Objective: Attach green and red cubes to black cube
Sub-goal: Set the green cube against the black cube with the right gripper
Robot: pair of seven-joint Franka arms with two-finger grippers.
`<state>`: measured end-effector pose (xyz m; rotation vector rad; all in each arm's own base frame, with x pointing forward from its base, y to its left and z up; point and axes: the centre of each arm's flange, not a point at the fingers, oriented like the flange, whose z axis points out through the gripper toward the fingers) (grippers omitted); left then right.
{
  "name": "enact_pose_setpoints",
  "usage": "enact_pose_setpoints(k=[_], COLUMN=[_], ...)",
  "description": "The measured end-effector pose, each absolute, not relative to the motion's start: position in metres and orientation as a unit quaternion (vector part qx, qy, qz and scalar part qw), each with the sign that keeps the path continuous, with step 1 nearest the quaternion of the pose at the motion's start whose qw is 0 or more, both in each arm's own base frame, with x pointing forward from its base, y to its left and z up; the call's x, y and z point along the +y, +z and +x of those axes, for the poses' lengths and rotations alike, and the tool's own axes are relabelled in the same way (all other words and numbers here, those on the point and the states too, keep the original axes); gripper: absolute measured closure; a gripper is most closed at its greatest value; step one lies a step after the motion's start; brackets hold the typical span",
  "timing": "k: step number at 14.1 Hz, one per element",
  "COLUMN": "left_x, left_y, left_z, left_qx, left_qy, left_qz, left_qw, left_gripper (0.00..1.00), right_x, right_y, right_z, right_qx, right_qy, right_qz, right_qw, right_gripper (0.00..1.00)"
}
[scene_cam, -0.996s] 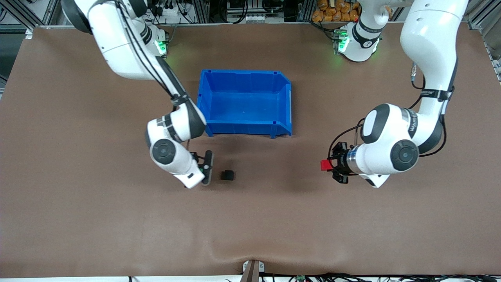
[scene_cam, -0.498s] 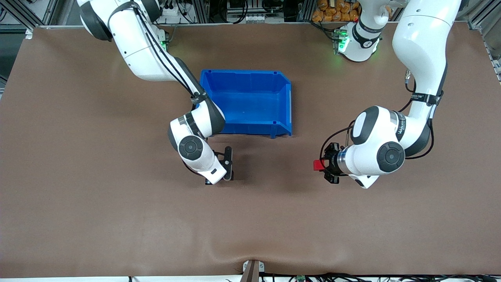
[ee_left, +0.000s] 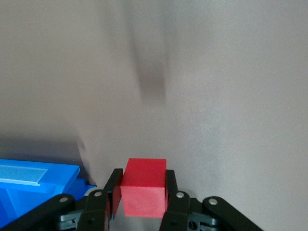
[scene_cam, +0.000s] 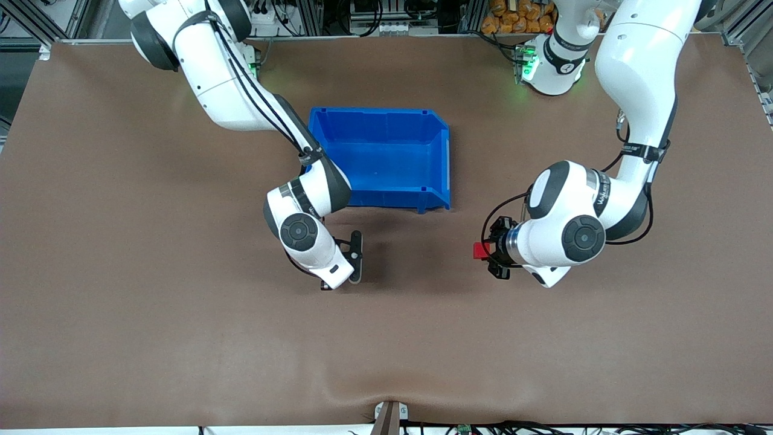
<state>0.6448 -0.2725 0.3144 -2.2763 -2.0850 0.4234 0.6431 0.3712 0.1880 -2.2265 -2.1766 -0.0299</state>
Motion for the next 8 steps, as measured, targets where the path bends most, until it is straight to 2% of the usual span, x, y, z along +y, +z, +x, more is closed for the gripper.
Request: enact_pose_setpoints(k=[2,6,8], left_x=[-0.279,-0.288,-0.308], left_y=[0.315,0.315,0.311], left_z=[0.643,0.639,0.634], left_qx=[-0.665,-0.662,-0.665], left_qy=[0.135,0.134,0.130], left_qz=[-0.734,-0.737,-0.736], left_qw=[0.012,0.011,0.004], left_gripper=[0.60,0.60,0.60], right_x=[0.372,0.373,0.373], right_y=[0.188,0.190,0.193], right_z=[0.643,0.644,0.646], right_qx=[-0.697,-0.695,-0.693], right_qy=[-0.009,-0.012,-0.014], right_qz=[-0.717,-0.719,-0.720], right_qw=[0.014,0.013,0.012], right_gripper=[0.45,0.05,0.00])
